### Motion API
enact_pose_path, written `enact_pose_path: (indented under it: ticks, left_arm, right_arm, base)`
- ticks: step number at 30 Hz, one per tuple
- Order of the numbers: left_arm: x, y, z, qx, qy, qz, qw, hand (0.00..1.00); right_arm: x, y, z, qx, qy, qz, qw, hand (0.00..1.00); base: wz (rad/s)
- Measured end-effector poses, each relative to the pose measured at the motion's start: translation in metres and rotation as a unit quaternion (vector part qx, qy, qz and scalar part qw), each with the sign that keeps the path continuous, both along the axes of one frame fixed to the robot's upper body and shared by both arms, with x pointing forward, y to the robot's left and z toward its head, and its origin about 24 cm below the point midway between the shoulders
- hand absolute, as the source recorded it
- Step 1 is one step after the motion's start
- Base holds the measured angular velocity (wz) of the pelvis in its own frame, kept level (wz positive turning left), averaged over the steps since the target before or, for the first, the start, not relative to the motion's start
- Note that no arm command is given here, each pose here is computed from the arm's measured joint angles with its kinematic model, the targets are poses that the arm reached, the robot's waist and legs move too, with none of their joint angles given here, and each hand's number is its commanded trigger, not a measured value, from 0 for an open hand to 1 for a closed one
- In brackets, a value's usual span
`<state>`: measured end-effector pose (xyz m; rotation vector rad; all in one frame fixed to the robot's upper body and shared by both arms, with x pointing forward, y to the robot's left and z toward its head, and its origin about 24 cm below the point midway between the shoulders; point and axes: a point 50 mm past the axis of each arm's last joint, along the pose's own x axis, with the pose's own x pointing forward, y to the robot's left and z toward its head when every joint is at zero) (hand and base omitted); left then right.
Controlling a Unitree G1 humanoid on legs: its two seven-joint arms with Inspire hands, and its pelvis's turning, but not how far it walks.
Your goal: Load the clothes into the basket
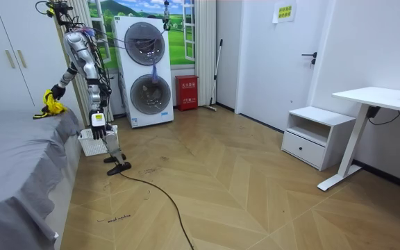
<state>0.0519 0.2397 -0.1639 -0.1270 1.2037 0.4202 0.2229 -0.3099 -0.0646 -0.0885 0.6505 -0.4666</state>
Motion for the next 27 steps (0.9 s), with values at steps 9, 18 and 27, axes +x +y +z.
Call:
enact_pose_path:
  ticks: [9,18,27]
  left_arm:
    - [-0.013,0.005,0.002,0.006,0.003,0.017,1.0,0.0]
    - [-0.008,0.004,0.002,0.011,0.011,-0.01,1.0,0.0]
    - [0.0,0.0,0.003,0.006,-0.003,-0.011,1.0,0.0]
  right_arm:
    - [-0.013,-0.005,0.025,0.01,-0.092,-0.012,0.996,1.0]
    - [-0.031,-0.015,0.039,-0.001,-0.122,-0.035,0.992,1.0]
    - [-0.057,-0.025,0.048,-0.019,-0.14,-0.071,0.987,1.0]
  base:
    - [-0.16]
    - [-0.33]
    - [-0.42]
